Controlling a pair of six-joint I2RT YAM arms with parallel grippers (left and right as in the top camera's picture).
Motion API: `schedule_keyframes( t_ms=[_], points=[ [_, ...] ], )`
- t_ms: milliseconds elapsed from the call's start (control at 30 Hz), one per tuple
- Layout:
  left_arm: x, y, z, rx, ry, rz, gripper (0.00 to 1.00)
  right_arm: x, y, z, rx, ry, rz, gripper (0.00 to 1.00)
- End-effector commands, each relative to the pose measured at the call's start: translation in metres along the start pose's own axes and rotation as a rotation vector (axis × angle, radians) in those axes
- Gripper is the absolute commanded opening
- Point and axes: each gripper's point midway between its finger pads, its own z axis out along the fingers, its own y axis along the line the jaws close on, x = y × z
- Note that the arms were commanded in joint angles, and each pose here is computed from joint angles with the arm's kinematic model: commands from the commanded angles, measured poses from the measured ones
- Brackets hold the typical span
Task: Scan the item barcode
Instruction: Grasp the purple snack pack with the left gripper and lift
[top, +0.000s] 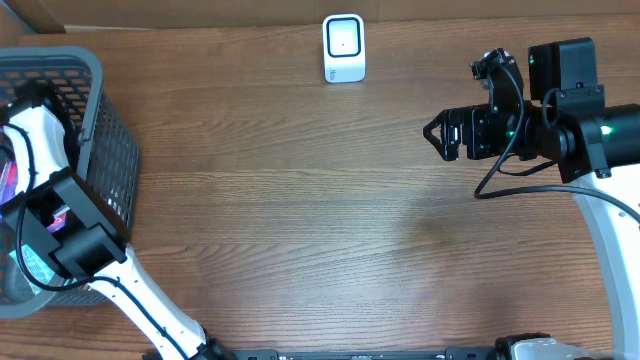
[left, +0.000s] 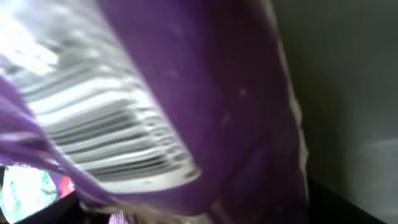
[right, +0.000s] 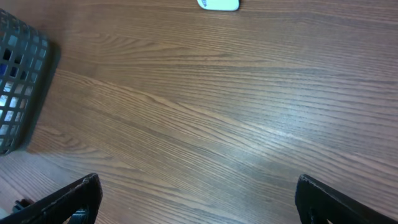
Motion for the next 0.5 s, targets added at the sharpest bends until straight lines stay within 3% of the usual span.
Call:
schedule_keyframes(
  t_ms=[0, 33, 67, 100, 467],
  points=[
    [0.006, 0.004, 0.011, -0.036, 0.015, 0.042, 0.49, -0.006, 0.004, -0.005, -0.002, -0.019, -0.018, 1.0],
    [0.006, 0.004, 0.011, -0.036, 0.016, 0.054, 0.23, -0.006, 0.004, -0.005, -0.002, -0.019, -0.019, 1.0],
    [0.006, 0.004, 0.011, -0.036, 0.016, 0.074, 0.1, -0.006, 0.004, -0.005, -0.002, -0.02, -0.019, 1.0],
    [0.006, 0.004, 0.011, -0.036, 0.016, 0.092, 0.04, -0.007, 0.004, -0.005, -0.002, -0.021, -0.019, 1.0],
    [0.0, 0.006, -0.013, 0.004, 0.038, 0.101, 0.04, -0.007, 0.004, -0.005, -0.002, -0.024, -0.02, 1.0]
  ],
)
